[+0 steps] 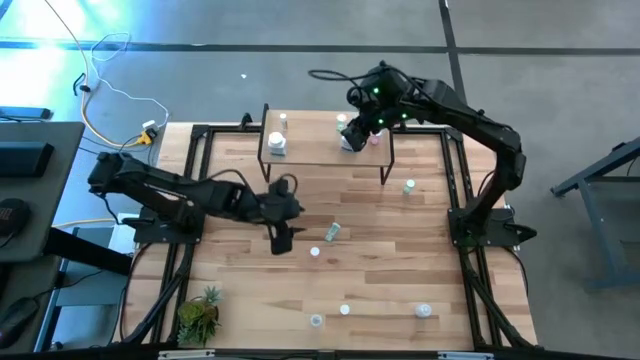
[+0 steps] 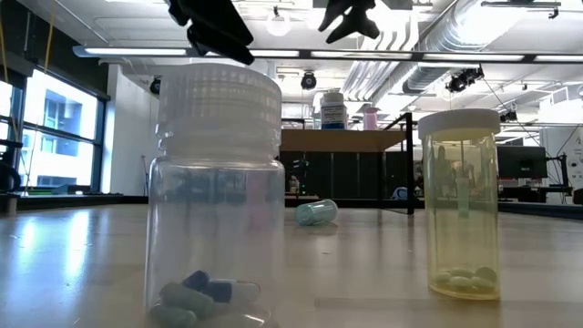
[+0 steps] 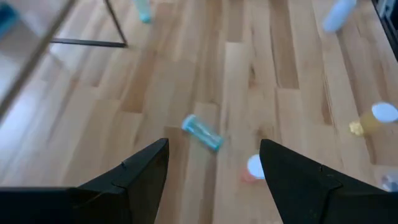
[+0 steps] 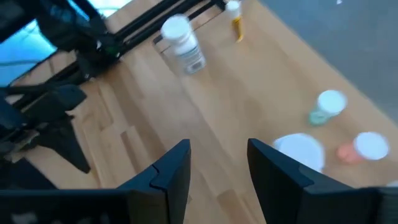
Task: Pick and place medicine bottles onto shelf by color
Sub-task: Put the pink pill bottle on the shelf
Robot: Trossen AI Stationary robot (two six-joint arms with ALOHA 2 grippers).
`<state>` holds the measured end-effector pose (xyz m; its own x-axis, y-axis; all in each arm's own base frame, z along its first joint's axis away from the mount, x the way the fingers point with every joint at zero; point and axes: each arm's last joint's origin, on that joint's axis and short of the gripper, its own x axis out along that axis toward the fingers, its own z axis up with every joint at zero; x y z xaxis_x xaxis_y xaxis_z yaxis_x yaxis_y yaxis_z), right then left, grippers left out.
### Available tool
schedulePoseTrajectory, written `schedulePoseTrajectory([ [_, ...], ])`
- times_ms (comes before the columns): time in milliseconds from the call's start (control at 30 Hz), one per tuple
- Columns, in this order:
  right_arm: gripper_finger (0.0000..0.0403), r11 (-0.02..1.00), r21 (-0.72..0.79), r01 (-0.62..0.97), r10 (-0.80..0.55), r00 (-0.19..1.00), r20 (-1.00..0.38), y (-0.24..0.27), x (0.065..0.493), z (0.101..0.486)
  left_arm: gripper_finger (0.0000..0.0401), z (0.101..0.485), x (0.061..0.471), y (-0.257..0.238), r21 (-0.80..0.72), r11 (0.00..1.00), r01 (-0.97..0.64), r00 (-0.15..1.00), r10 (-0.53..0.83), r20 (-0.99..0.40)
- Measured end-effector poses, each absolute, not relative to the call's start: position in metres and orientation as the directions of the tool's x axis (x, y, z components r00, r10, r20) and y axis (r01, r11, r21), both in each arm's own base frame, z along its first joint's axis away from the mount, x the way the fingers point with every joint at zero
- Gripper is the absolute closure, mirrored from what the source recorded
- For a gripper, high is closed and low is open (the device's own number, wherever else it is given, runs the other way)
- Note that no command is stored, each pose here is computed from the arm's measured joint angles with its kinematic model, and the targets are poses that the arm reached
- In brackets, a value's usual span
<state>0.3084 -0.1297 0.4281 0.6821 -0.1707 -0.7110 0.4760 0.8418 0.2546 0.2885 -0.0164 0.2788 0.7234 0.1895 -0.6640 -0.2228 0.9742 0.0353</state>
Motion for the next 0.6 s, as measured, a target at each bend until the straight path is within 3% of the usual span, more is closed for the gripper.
schedulePoseTrajectory([
  [600, 0.0253, 0.849, 0.194, 0.491, -0.18, 0.615, -0.768, -0.106, 0.312, 0.423, 0.0158, 0.215, 0.331, -0.048, 0.079, 0.985, -0.154, 0.659, 0.161, -0.735],
])
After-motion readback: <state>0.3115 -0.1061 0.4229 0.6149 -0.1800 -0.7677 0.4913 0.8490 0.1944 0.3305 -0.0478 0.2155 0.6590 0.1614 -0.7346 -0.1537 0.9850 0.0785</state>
